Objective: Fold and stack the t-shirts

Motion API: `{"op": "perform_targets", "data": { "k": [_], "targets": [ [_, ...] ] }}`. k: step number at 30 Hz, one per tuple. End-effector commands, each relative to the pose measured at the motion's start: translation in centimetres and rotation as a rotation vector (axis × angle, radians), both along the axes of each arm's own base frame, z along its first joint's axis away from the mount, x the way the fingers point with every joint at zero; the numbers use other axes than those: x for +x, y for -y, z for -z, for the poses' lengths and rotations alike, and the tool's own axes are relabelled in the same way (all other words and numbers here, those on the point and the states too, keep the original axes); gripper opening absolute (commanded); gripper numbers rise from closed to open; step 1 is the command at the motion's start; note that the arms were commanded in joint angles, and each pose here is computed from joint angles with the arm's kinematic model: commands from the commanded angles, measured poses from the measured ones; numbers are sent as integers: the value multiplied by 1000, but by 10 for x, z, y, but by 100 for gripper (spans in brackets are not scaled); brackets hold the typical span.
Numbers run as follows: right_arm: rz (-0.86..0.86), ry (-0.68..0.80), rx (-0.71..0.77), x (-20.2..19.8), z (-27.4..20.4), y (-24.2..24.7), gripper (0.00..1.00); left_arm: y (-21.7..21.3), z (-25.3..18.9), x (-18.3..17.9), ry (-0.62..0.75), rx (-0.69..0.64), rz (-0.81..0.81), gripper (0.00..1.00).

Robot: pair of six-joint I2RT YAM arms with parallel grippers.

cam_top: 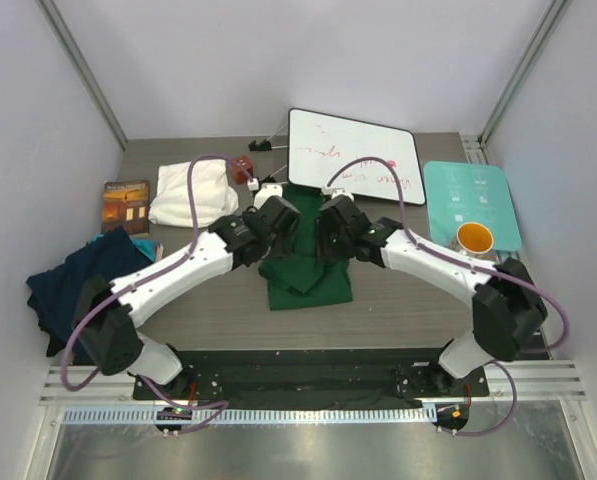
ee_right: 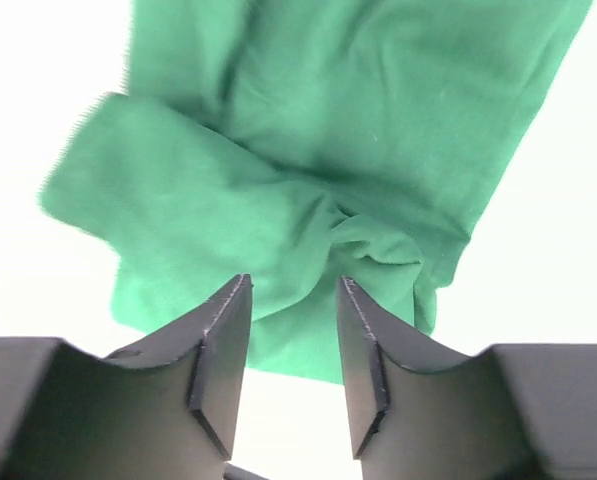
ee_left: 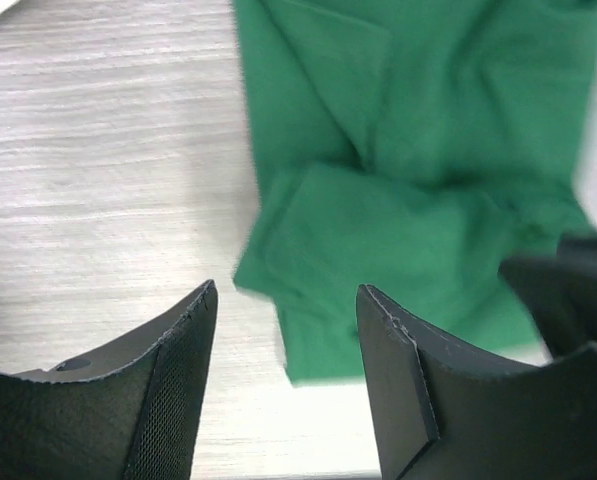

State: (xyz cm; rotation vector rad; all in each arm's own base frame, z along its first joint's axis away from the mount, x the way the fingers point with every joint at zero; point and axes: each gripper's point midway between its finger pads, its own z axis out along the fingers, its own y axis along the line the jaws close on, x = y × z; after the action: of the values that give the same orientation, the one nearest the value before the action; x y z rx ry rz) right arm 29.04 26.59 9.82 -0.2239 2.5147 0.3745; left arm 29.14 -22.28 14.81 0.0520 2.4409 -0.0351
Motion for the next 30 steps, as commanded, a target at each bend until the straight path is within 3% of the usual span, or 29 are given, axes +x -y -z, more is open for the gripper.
{"op": "perform_targets", "data": {
  "k": [1,8,17,26,30],
  "targets": [
    [6,141,94,2,-52,5,47,17,8,-32,-23,-70,84,57],
    [-71,-5,112,-28,-13,0,49,49,74,-60,-97,-59,162,55],
    [-103,-100,182,-47,16,-12,52,58,91,-56,-76,-63,171,54],
    [-112,-110,298,-43,12,-38,53,42,106,-65,-79,-57,145,49],
    [-115,-152,281,-43,26,-42,53,33,112,-68,-84,-41,133,47]
  ]
}}
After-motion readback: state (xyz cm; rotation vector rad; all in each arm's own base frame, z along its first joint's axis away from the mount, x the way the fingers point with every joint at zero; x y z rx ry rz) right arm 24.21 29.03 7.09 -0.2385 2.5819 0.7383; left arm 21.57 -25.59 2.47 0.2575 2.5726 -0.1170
